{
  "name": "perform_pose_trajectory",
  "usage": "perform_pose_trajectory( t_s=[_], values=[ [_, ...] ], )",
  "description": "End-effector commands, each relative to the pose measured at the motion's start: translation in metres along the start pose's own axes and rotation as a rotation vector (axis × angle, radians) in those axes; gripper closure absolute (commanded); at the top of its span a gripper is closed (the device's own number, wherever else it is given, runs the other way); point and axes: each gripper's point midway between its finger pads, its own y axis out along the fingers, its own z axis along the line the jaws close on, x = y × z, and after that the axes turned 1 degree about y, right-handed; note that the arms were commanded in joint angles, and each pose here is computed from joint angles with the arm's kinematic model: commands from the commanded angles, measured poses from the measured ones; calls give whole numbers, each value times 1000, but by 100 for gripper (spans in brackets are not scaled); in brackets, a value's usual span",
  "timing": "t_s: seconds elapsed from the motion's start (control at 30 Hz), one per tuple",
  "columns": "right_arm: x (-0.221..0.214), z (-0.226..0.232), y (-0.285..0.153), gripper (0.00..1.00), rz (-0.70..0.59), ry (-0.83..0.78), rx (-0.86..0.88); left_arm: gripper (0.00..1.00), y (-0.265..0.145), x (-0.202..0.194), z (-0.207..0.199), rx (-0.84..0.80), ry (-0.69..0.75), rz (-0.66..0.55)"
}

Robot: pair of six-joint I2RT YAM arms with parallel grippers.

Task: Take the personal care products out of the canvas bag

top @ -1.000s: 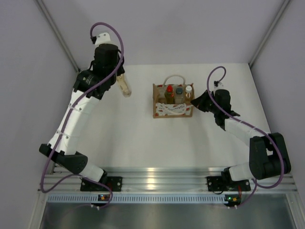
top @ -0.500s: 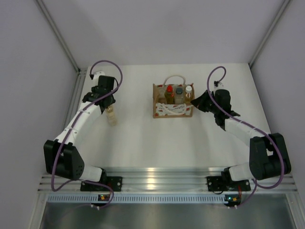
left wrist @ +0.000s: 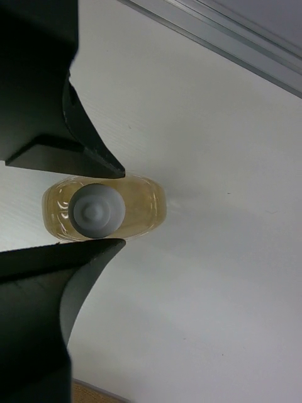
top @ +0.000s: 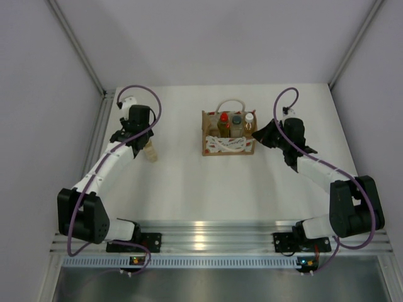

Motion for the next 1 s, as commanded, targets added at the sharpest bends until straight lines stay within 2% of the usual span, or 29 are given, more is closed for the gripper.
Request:
perform_pose_trajectory(
  t_s=[0.0,0.03,0.1,0.13,0.23,0.33,0.47,0.53,0.73,0.97],
  values=[
    [-10,-16,-5,96,45,-9,-66,50,-11,43,-11,-61,-98,-138],
    [-10,-17,-5,96,44,-9,-67,34,-13,45,-13,-73,-93,-140],
    [-10,-17,-5,96,44,-9,-67,20,-16,49,-17,-96,-92,-143],
    [-10,-17,-5,96,43,-9,-69,2,-20,53,-20,-116,-95,-148],
    [-10,-18,-5,95,42,-9,-72,1,-35,64,-34,-210,-116,-156],
    [-11,-17,-4,95,42,-6,-68,1,-60,74,-65,-362,-133,-154],
    [-11,-15,-2,95,44,1,-53,1,-117,68,-144,-505,-3,-203],
    [-12,-15,-2,95,45,3,-51,2,-129,62,-168,-579,16,-181],
    [-11,-12,-5,94,39,4,-38,2,-137,33,-244,-700,134,-119],
    [-12,-11,-6,94,40,0,-34,2,-139,8,-300,-758,227,-96]
  ],
)
